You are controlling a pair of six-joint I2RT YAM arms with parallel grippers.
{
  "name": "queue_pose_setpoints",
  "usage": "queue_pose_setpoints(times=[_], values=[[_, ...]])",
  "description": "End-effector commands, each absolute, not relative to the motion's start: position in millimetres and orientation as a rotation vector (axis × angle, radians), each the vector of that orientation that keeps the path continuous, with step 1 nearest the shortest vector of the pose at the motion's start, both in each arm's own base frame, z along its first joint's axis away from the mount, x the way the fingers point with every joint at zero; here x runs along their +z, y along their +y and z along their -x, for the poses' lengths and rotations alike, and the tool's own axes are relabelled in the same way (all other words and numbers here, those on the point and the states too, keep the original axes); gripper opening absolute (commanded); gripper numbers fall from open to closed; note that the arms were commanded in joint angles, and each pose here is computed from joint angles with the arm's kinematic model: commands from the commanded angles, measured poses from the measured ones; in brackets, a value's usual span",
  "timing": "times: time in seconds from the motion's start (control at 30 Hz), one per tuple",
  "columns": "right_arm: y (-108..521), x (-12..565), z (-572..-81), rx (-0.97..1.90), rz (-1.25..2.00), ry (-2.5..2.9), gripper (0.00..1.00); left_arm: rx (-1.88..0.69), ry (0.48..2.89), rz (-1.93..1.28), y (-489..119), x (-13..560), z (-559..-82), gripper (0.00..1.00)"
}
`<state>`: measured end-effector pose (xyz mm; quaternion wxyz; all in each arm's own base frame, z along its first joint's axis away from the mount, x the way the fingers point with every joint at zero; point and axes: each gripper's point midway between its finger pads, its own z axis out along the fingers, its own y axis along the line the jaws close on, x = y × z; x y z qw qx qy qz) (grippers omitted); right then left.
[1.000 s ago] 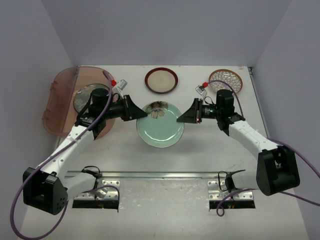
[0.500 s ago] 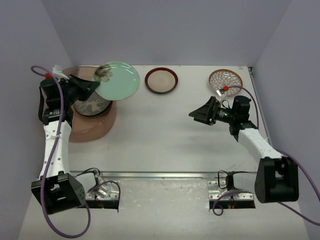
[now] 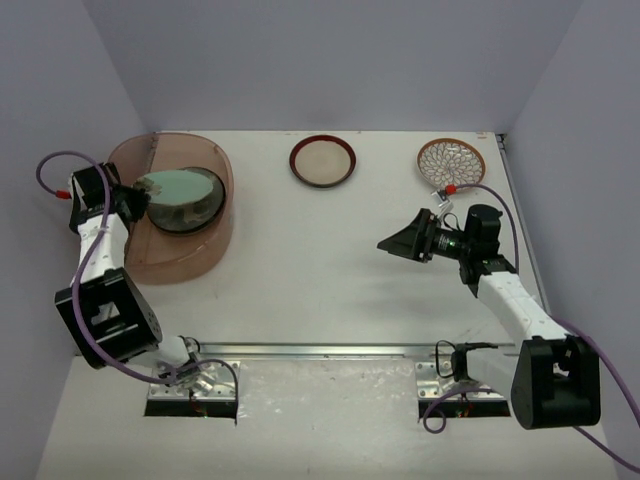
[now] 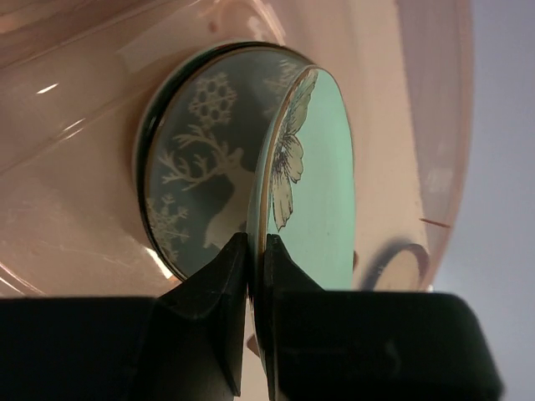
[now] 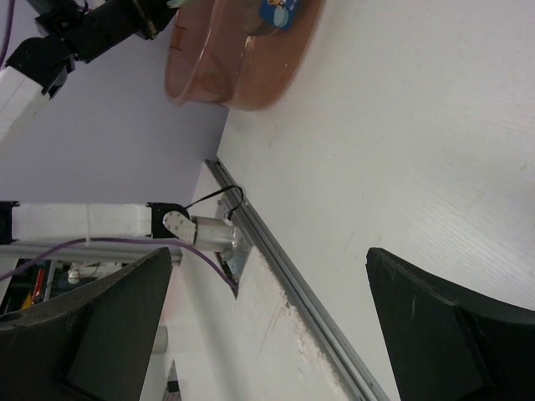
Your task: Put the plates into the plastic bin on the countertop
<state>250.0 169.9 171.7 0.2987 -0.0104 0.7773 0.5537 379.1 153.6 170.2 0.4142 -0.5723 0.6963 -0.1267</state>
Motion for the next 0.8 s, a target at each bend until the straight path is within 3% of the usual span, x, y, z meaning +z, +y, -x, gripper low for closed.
queue_pose_setpoints(times=[0.0,0.17,0.2,0.23,0.4,0.5,0.57,0.77], values=[[173,188,-249,1.482,0.131,1.978,0.99,-0.401,1.584,1.296,170,230,-427,0.0],[173,190,-246,1.472,0.149,1.959,0.99,-0.407,1.639,1.322,166,199,-437,0.0],[173,191,-246,1.472,0.152,1.957,0.99,-0.4,1.652,1.325,166,193,-438,0.05],[173,190,-245,1.474,0.15,1.959,0.99,-0.39,1.673,1.34,165,183,-438,0.2],[172,188,-246,1.479,0.139,1.964,0.99,-0.341,1.745,1.401,164,149,-431,0.56],[173,187,-246,1.476,0.139,1.962,0.99,-0.296,1.834,1.432,158,132,-428,0.64],[172,186,-247,1.475,0.135,1.965,0.99,-0.264,1.885,1.426,154,127,-430,0.99],[171,181,-249,1.465,0.112,1.978,0.99,-0.201,2.087,1.407,139,101,-438,1.0]])
